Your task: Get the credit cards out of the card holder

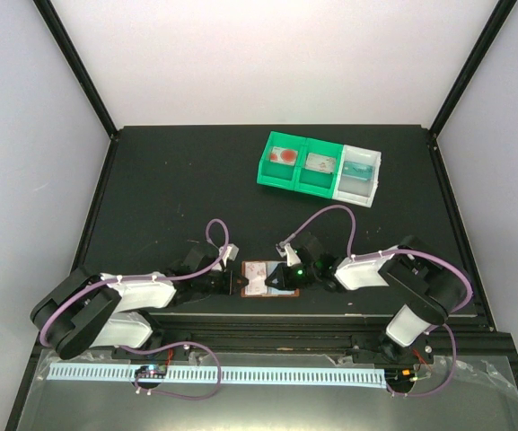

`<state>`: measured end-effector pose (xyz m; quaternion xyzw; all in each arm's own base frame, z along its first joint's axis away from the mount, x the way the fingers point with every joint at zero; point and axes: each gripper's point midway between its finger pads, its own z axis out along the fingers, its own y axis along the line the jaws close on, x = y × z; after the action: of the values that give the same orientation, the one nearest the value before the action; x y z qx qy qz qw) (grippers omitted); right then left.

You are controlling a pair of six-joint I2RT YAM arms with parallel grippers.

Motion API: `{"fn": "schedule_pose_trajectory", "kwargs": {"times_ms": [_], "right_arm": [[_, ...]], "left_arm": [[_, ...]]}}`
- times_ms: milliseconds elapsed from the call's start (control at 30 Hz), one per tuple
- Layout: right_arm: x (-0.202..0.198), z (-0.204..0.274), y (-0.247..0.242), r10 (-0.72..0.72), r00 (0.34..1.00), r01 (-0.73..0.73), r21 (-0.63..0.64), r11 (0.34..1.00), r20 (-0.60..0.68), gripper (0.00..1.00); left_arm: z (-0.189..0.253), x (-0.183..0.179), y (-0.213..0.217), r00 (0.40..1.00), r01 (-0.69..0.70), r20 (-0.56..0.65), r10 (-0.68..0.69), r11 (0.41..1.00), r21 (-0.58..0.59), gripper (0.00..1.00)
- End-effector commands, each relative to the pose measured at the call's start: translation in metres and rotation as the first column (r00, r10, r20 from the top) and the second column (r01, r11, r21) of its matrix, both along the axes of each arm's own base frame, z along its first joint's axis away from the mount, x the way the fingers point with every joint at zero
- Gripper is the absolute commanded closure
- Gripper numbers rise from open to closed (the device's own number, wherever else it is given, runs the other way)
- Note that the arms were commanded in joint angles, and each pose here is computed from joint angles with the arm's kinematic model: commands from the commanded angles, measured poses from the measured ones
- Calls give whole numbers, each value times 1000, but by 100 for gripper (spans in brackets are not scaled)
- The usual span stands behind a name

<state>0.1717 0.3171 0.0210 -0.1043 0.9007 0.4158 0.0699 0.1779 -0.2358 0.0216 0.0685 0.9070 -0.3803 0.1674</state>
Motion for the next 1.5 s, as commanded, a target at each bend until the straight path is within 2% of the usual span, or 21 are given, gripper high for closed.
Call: {"fn": "schedule_pose_trajectory", "kwargs": {"times_ms": [0,167,500,800,967,1300,1467], "right_arm": [[1,7,4,5,999,-6,41,999,35,99],[-2,8,-1,-3,999,0,50,999,46,99],[-2,1,-22,-32,996,33,-10,999,78,99],[1,3,-30,-42,997,40,22,999,65,99],[3,6,-40,-72,993,74,-12,997,97,99],[-2,28,-41,-61,990,56,41,998,127,99],[2,37,-53,-99,980,100,-1,995,172,99]], "left_arm": [[-12,-2,9,999,-30,-29,31,999,35,98],[-16,-3,10,999,-34,-40,35,999,40,98],[-24,-2,15,998,-42,-44,46,996,77,99],[-24,-5,13,997,-44,-57,47,998,55,98],[-19,-3,13,997,-57,-51,60,997,48,98],[4,2,5,998,-61,-27,60,998,-21,94],[22,6,1,998,-55,-5,55,998,-33,84]]}}
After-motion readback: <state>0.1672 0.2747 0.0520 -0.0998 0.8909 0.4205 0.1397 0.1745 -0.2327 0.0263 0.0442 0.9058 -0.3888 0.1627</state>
